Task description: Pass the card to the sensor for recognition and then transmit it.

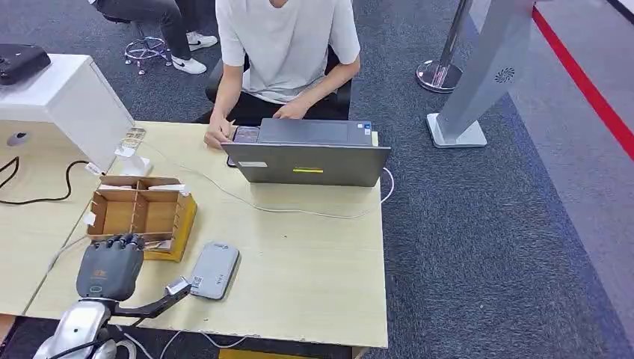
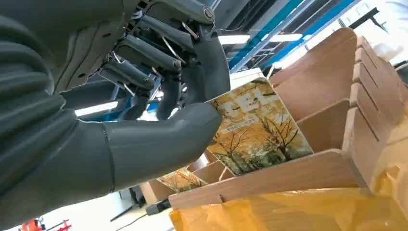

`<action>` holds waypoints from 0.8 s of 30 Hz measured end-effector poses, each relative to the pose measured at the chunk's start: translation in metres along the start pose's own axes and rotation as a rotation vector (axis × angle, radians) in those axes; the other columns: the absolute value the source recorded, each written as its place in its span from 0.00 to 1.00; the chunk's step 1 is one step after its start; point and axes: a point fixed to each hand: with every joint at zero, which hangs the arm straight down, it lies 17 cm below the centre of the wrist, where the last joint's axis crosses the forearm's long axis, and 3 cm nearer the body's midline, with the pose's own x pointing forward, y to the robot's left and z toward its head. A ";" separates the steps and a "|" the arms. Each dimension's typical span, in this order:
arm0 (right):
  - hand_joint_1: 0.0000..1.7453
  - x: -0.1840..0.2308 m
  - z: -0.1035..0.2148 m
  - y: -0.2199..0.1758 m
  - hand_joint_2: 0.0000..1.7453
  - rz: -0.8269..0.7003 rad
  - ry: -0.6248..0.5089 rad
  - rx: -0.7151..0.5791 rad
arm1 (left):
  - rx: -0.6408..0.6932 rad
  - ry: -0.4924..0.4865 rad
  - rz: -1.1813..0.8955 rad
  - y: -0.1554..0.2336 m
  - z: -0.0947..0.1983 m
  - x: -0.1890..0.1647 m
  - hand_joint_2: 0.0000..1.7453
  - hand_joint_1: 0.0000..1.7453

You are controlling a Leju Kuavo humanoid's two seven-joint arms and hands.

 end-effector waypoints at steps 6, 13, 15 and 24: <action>0.00 0.000 0.000 -0.001 1.00 -0.008 0.000 -0.002 | 0.045 -0.005 -0.008 0.008 -0.001 0.002 1.00 1.00; 0.00 0.000 0.000 -0.003 1.00 -0.030 0.002 -0.013 | 0.150 -0.028 0.014 0.044 0.000 0.013 1.00 1.00; 0.00 0.000 0.000 -0.003 1.00 -0.038 0.004 -0.015 | 0.197 -0.035 0.025 0.065 -0.002 0.018 1.00 1.00; 0.00 0.001 -0.001 -0.006 1.00 -0.055 0.018 -0.067 | 0.436 -0.102 0.083 0.164 -0.008 0.049 1.00 1.00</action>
